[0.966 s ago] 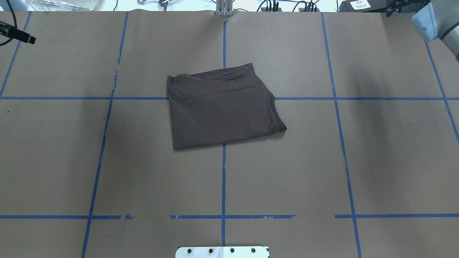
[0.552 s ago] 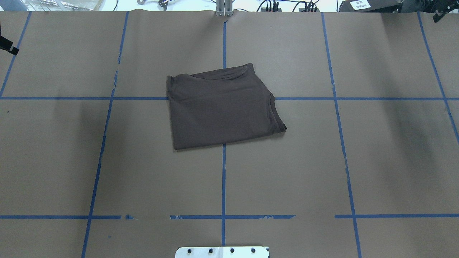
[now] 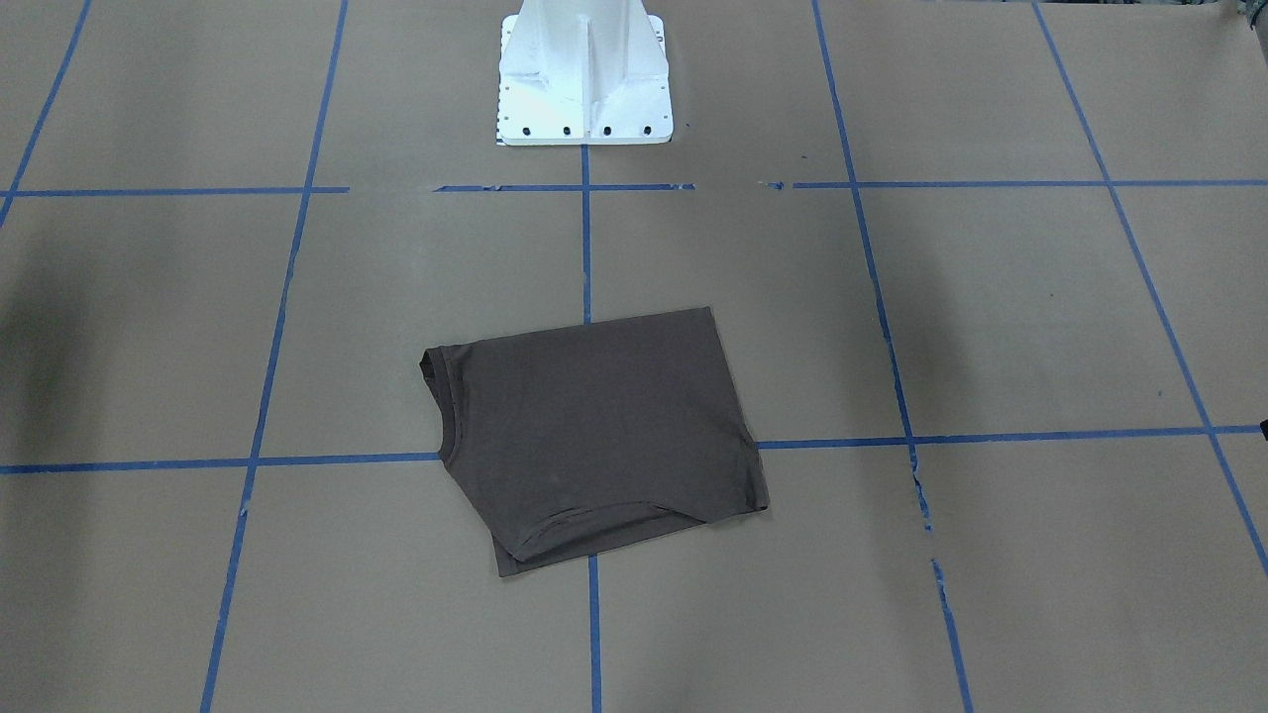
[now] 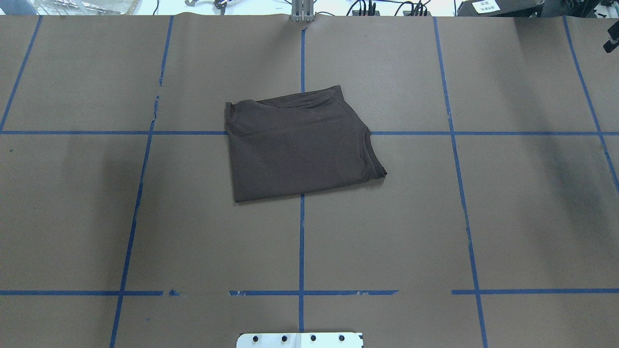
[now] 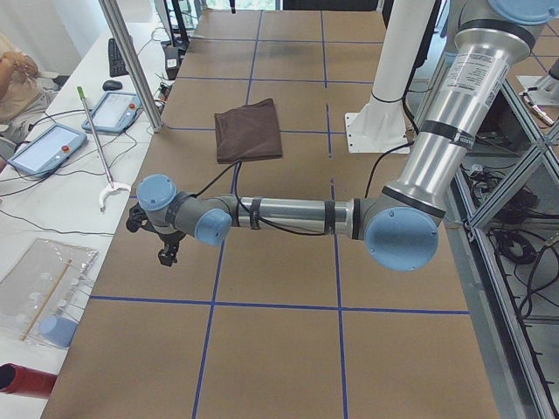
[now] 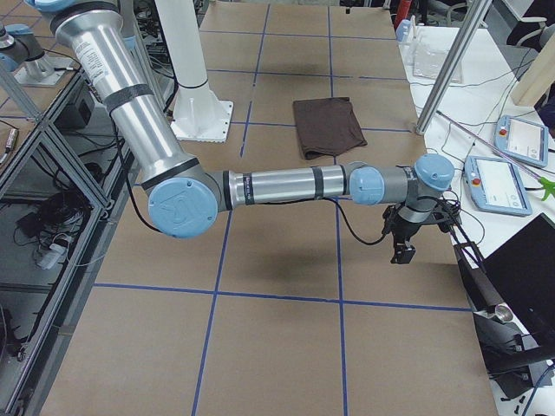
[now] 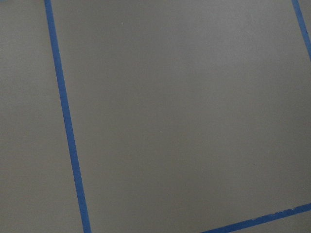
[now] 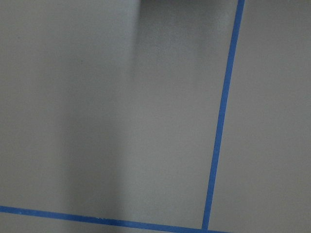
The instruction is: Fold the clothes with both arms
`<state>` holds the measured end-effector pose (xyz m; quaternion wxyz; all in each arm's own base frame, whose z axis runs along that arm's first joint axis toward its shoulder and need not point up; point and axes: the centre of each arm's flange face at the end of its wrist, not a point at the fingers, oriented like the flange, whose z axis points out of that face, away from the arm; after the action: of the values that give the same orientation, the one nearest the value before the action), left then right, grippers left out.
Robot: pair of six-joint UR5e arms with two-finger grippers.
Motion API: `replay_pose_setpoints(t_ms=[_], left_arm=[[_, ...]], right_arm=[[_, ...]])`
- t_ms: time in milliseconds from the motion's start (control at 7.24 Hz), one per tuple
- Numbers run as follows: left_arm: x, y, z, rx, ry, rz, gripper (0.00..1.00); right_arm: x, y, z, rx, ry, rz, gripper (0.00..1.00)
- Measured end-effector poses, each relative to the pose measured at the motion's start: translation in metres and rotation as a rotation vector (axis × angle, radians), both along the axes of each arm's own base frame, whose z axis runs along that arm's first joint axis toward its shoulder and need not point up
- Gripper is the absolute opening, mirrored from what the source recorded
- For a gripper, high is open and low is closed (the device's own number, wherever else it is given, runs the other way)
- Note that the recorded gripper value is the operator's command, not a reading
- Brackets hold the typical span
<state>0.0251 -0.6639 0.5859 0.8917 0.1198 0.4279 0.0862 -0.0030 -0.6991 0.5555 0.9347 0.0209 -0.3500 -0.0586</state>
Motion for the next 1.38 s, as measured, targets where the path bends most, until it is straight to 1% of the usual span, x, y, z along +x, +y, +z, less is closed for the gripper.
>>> replay_pose_setpoints(t_ms=[138,276,414,552,828,966,1104,1380], left_arm=[[-0.006,0.001,0.009,0.032,-0.014,0.039,1.0],[-0.014,0.002,0.013,0.042,-0.024,0.061,1.0],[-0.02,0.004,0.017,0.037,-0.032,0.067,1.0],[-0.022,0.015,0.026,0.035,-0.042,0.071,1.0],[-0.026,0.042,0.036,0.067,-0.047,0.067,1.0],[-0.026,0.047,0.033,0.085,-0.049,0.064,1.0],[-0.026,0.047,0.028,0.096,-0.048,0.064,1.0],[-0.025,0.047,0.023,0.102,-0.041,0.068,1.0]], right_arm=[[0.0,0.003,0.005,-0.004,0.001,-0.002,1.0],[0.0,0.008,0.013,-0.009,0.003,-0.007,1.0],[0.001,0.014,0.016,-0.008,0.003,-0.009,1.0],[0.001,0.022,0.016,0.006,0.001,-0.009,1.0],[0.001,0.041,0.03,0.054,-0.012,-0.012,1.0],[0.0,0.047,0.037,0.077,-0.024,-0.014,1.0],[-0.004,0.05,0.042,0.081,-0.032,-0.016,1.0],[-0.008,0.052,0.044,0.065,-0.061,-0.021,1.0]])
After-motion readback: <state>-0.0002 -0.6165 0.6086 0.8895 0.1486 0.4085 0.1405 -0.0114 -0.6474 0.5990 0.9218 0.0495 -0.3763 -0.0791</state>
